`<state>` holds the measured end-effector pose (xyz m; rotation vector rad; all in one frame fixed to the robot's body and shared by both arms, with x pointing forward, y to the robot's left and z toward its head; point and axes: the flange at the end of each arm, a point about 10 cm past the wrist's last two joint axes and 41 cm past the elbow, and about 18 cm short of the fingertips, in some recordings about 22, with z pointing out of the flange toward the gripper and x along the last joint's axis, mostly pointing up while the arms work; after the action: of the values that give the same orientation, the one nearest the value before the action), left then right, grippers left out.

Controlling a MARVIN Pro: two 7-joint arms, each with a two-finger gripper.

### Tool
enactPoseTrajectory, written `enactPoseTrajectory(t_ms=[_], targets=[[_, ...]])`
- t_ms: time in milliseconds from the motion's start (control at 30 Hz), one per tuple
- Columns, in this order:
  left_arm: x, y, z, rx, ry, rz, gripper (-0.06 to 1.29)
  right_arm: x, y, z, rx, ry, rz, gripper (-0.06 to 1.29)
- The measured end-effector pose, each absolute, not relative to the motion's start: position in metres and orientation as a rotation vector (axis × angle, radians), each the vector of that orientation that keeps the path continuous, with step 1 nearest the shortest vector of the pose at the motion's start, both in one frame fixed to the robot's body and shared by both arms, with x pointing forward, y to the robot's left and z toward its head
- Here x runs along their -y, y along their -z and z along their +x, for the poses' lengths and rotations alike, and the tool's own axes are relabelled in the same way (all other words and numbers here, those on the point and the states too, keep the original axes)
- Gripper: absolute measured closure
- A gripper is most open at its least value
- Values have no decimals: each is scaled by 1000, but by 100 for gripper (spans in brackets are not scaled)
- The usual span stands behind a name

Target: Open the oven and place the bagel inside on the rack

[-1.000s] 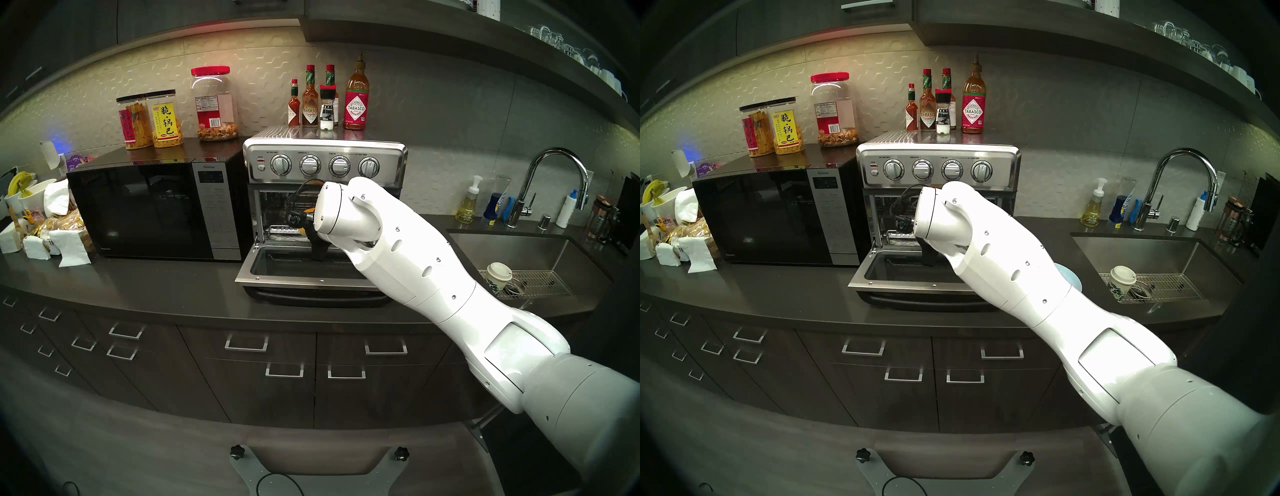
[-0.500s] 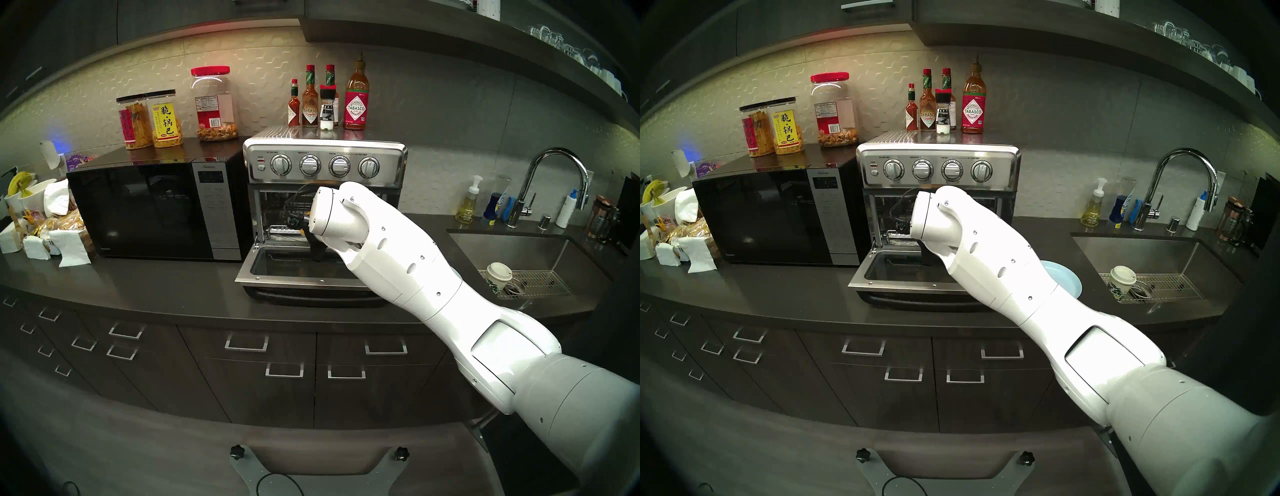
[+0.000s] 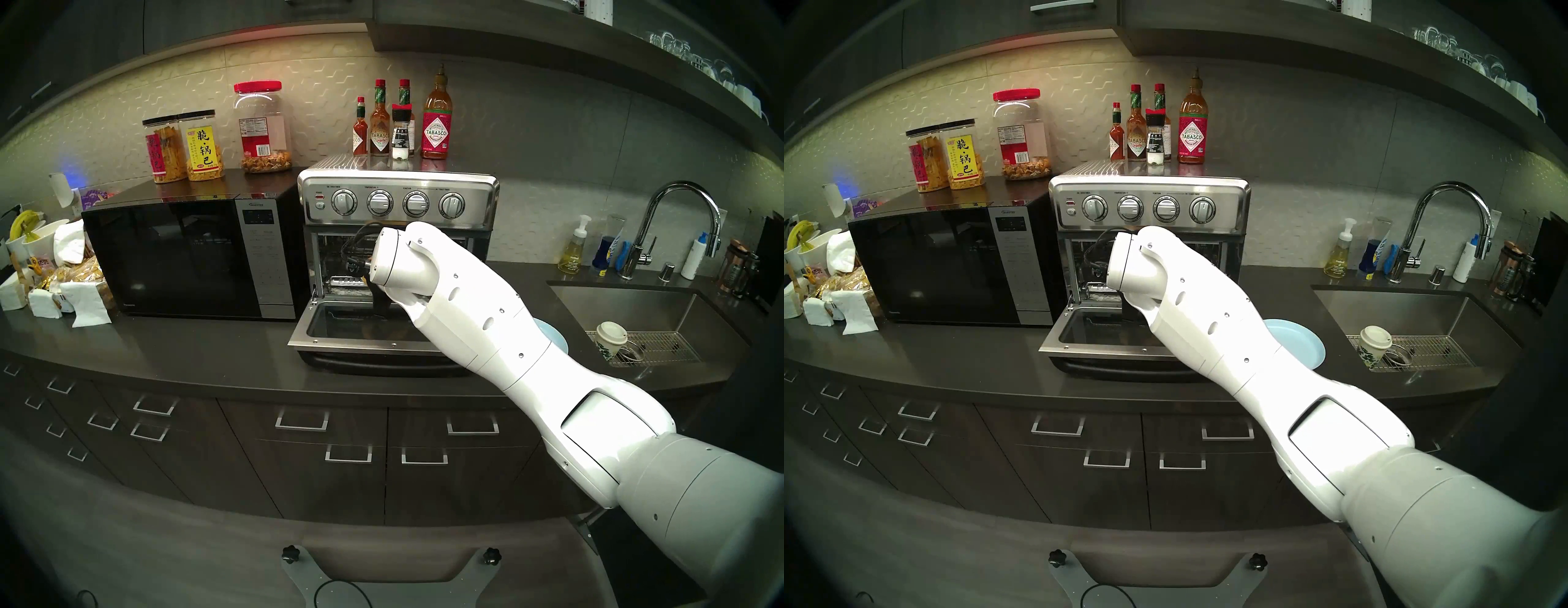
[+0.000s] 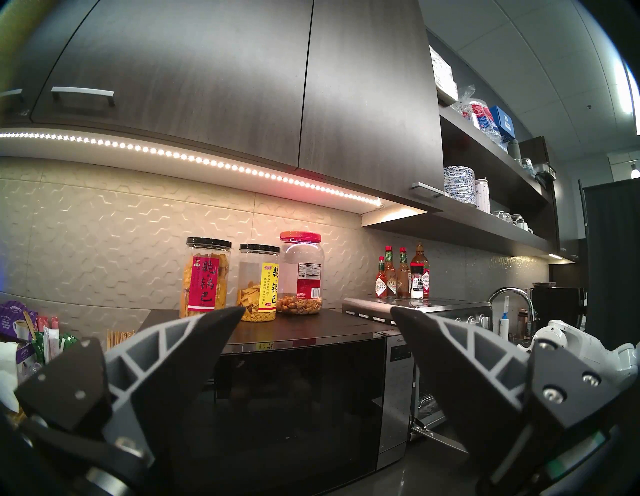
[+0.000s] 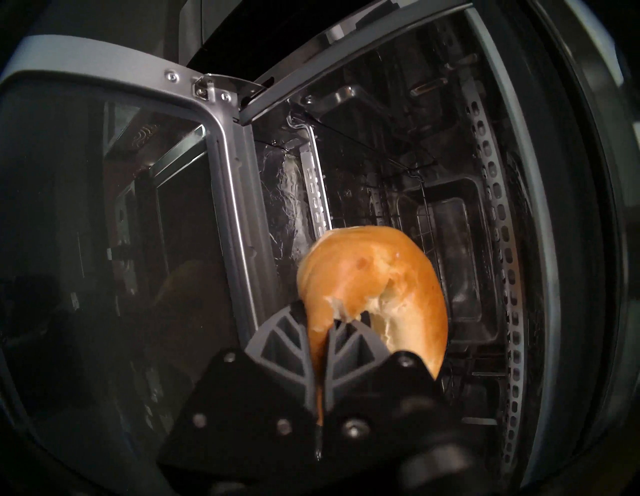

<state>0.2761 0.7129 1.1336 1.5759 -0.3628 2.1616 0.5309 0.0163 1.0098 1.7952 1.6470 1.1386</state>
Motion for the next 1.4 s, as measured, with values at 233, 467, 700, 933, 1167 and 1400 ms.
enactPoseTrajectory(t_ms=[233,467,700,933,1167,1400], targets=[[-713,-1134,276,362,-2162,1576,2,-18,-1008,538,-1628,-1135,1800,122],[-713,-1134,276,362,-2162,1576,2,-23,-1005,542,-1617,-1132,1806,122],[-713,-1134,276,362,-2163,1576,2,-26,-1005,545,-1604,-1140,1811,122],[-713,-1134,276,361,-2163,1577,2,-26,-1008,546,-1593,-1155,1813,122],[-713,-1134,276,361,-2163,1578,2,-26,-1017,545,-1578,-1180,1804,122],[-714,-1134,276,360,-2164,1578,2,-25,-1018,546,-1565,-1177,1800,122]])
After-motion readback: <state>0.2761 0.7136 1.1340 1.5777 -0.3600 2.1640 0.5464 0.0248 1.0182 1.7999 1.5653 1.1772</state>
